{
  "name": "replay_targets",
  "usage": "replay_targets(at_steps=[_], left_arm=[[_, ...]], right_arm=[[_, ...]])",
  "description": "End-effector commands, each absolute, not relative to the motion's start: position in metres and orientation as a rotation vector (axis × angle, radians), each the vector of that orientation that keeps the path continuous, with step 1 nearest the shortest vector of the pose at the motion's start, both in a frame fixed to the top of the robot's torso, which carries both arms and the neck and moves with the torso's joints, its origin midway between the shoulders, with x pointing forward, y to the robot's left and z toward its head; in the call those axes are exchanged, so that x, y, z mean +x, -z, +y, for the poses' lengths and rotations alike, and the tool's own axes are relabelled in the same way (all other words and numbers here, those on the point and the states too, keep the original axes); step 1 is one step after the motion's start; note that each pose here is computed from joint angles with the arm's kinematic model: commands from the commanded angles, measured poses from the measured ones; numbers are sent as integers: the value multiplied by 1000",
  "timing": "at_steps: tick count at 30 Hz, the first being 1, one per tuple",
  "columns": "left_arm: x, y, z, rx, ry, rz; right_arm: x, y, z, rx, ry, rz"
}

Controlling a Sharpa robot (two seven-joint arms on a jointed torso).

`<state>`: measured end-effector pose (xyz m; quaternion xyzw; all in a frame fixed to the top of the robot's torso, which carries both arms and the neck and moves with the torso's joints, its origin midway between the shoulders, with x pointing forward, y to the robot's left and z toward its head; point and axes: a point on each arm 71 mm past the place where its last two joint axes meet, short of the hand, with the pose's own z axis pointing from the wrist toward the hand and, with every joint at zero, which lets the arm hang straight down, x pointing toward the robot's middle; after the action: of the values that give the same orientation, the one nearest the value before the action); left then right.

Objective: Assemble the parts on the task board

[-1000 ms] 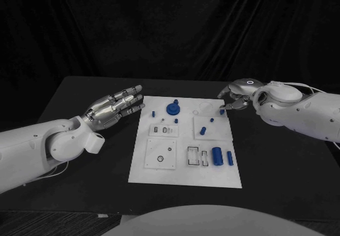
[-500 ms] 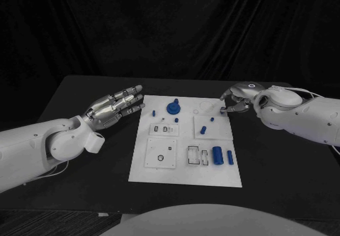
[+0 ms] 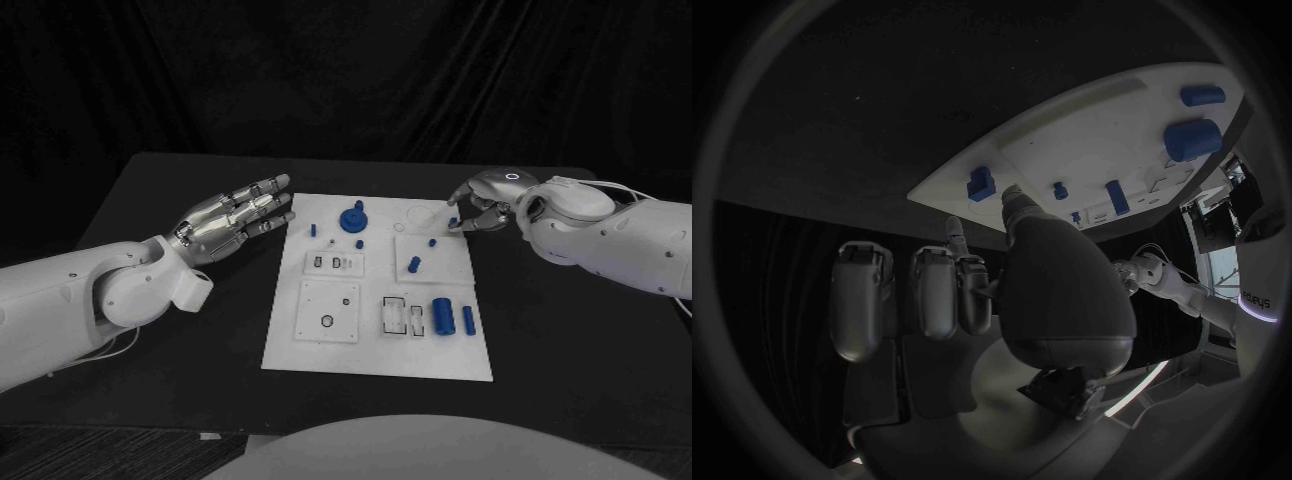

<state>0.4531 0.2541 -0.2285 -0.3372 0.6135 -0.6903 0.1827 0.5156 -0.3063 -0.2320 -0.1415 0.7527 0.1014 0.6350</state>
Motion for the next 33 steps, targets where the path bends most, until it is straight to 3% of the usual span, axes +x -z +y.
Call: replay_targets(at_steps=[1,33], left_arm=[[452,229,253,-948,1970,1732],[452,232,252,-956,1963,1758]], right_arm=[[515,232,-306,-334,-243,1707],[511,238,-307,-343,-247,1738]])
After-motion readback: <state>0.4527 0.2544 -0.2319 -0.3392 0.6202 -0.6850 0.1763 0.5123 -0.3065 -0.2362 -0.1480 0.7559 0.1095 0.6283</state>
